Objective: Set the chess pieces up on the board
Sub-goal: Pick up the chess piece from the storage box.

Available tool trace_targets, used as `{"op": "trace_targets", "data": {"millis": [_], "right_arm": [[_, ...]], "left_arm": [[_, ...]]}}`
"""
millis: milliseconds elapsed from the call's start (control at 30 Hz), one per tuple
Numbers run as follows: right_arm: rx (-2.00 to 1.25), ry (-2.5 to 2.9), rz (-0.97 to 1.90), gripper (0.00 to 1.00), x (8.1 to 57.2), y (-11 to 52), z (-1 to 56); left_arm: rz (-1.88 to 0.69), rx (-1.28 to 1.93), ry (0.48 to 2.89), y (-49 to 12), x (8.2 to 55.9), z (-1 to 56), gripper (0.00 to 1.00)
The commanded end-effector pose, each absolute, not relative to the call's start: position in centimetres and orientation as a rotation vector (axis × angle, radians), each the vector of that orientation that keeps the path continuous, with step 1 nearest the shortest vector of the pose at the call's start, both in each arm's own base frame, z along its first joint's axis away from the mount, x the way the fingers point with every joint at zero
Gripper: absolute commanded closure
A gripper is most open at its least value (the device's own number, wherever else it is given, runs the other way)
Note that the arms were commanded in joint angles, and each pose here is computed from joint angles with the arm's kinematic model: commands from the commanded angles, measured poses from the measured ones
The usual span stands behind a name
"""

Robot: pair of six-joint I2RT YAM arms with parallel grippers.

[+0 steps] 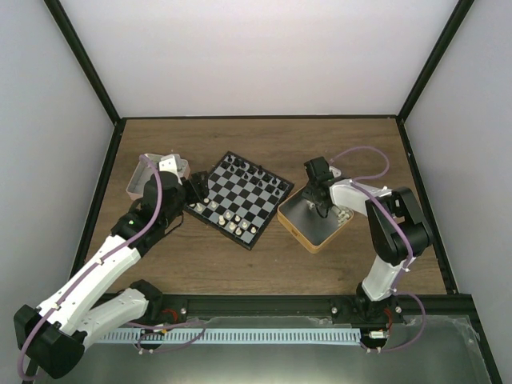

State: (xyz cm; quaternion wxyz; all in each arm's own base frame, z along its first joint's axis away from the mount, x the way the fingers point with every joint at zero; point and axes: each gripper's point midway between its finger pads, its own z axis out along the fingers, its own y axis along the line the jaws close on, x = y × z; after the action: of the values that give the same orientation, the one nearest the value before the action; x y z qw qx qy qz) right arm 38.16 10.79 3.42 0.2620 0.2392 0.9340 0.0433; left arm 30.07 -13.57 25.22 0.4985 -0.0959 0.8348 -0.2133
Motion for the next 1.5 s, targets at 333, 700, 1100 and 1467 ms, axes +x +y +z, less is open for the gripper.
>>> {"op": "trace_targets", "data": {"millis": [333,700,1100,1467], "right_arm": [[0.163,2.675,0.361,0.54,35.8,15.1,3.6],[0.082,2.738,0.147,0.51,35.4,15.6,2.0],[0.02,2.78,0.108,0.45,33.5,16.9,2.0],[-0.077,2.773,0.104,0.63,32.6,17.7,2.3]], "left_arm": [[-0.536,-0.229,1.993,-13.7,30.3,25.9,0.24],[-0.543,-0.227,1.996,-13.9,30.5,25.8,0.24],[-0.548,-0.223,2.0,-14.2,30.7,25.7,0.24],[-0.547,-0.224,2.006,-14.2,30.6,25.4,0.24]]}}
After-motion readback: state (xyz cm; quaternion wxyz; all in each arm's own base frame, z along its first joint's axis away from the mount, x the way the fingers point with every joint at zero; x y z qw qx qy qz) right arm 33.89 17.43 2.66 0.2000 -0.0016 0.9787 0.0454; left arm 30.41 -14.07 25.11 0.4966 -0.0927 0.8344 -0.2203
